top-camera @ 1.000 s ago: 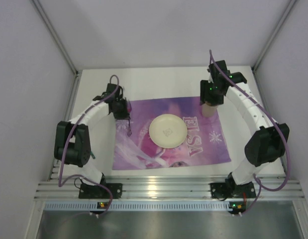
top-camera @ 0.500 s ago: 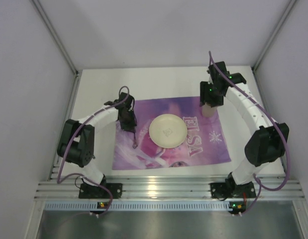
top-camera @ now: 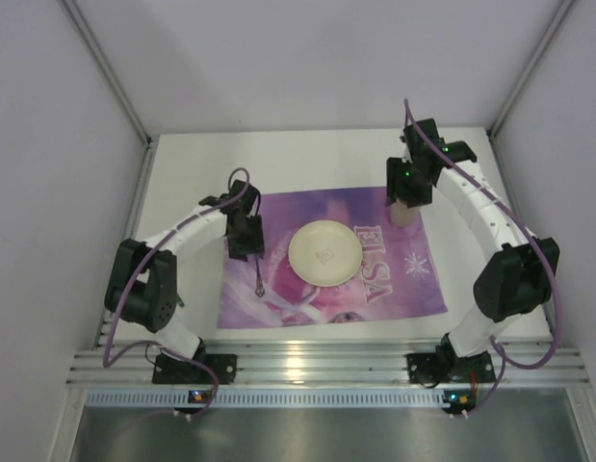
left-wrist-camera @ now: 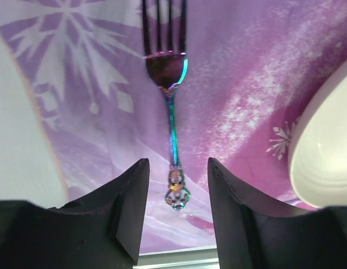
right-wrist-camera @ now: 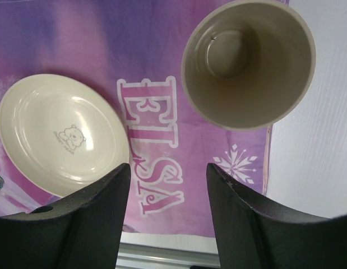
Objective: Set the dinner table for one person
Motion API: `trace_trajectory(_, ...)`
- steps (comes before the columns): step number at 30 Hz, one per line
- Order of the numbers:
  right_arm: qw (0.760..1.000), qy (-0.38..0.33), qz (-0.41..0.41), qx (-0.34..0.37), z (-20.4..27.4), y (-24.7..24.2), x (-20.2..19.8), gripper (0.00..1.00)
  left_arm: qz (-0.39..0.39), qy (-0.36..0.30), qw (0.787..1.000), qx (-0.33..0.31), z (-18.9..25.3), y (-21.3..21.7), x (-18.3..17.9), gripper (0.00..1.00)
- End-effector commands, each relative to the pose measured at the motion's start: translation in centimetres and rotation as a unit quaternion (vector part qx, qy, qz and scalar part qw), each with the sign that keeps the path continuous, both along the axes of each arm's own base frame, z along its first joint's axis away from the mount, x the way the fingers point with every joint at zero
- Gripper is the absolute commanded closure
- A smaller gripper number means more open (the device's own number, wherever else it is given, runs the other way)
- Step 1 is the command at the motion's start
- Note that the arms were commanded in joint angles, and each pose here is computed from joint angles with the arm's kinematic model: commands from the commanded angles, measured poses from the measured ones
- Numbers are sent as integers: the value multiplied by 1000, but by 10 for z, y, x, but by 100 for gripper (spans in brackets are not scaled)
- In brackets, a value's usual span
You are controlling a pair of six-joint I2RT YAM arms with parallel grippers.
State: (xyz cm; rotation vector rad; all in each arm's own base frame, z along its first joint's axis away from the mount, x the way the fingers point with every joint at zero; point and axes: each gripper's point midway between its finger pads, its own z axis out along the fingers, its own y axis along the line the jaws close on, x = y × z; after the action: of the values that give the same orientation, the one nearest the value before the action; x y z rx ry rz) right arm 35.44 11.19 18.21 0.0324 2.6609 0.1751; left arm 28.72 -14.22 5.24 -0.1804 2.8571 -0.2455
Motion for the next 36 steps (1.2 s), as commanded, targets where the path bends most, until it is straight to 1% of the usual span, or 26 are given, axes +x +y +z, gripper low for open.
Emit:
trace_trajectory(1, 1000, -23, -7, 12, 13, -1, 4, 43, 35, -51, 997, 46, 32, 24, 13, 48)
trace_trajectory(3, 1000, -25, -8, 12, 14, -2, 2, 43, 73, -54, 995, 46, 43, 43, 15, 49)
trace_trajectory(4, 1000, -25, -8, 13, 14, -1, 2, 43, 116, -46, 991, 43, 42, 68, 18, 50)
trace_trajectory(5, 1000, -27, -8, 13, 16, -1, 2, 43, 139, -36, 988, 47, 42, 84, 14, 51)
trace_trajectory(6, 1000, -27, -7, 14, 15, -1, 2, 42, 176, -24, 982, 60, 38, 114, 11, 53)
trace_trajectory(7, 1000, -27, -7, 14, 15, -1, 1, 43, 197, -22, 977, 82, 37, 133, 7, 53)
trace_trajectory(8, 999, -29, -8, 14, 16, -1, 1, 42, 210, -15, 973, 92, 37, 146, 0, 54)
trace_trajectory(9, 999, -28, -8, 13, 16, -2, 1, 43, 244, -13, 965, 95, 38, 168, -4, 53)
trace_trajectory(11, 999, -29, -7, 14, 16, -2, -1, 42, 264, -14, 958, 108, 41, 188, -12, 49)
trace_trajectory(12, 999, -28, -7, 14, 16, -2, -1, 43, 294, -7, 949, 112, 41, 207, -19, 43)
trace_trajectory(14, 999, -30, -7, 15, 17, -2, -1, 42, 322, 10, 940, 111, 34, 225, -34, 40)
trace_trajectory(15, 999, -32, -7, 15, 17, -1, 0, 42, 347, 22, 931, 113, 31, 237, -45, 39)
trace_trajectory(16, 999, -33, -8, 15, 17, -2, 0, 42, 354, 29, 927, 117, 27, 240, -48, 37)
trace_trajectory(17, 999, -33, -7, 15, 18, -1, 0, 43, 357, 32, 927, 107, 25, 238, -47, 37)
trace_trajectory(19, 999, -33, -8, 15, 18, -2, 0, 43, 379, 26, 920, 94, 19, 242, -46, 36)
trace_trajectory(21, 999, -33, -7, 16, 19, -1, 0, 42, 408, 39, 908, 84, 11, 248, -54, 37)
trace_trajectory(22, 999, -34, -8, 15, 19, -2, 0, 43, 412, 40, 906, 84, 8, 250, -55, 38)
trace_trajectory(25, 999, -31, -6, 14, 17, -2, -1, 42, 408, 41, 907, 99, 0, 256, -59, 38)
trace_trajectory(28, 1000, -27, -7, 14, 14, -2, -1, 42, 407, 54, 907, 93, -14, 257, -57, 39)
trace_trajectory(32, 1000, -23, -2, 21, 13, 2, -2, 42, 402, 52, 911, 70, -30, 254, -43, 44)
trace_trajectory(33, 1000, -22, -3, 20, 12, 1, -2, 42, 401, 43, 913, 67, -31, 255, -37, 46)
trace_trajectory(35, 1000, -21, -3, 19, 11, 1, -3, 42, 399, 47, 913, 69, -37, 257, -34, 47)
trace_trajectory(36, 1000, -21, -4, 18, 11, 0, -3, 42, 399, 50, 913, 71, -39, 258, -33, 50)
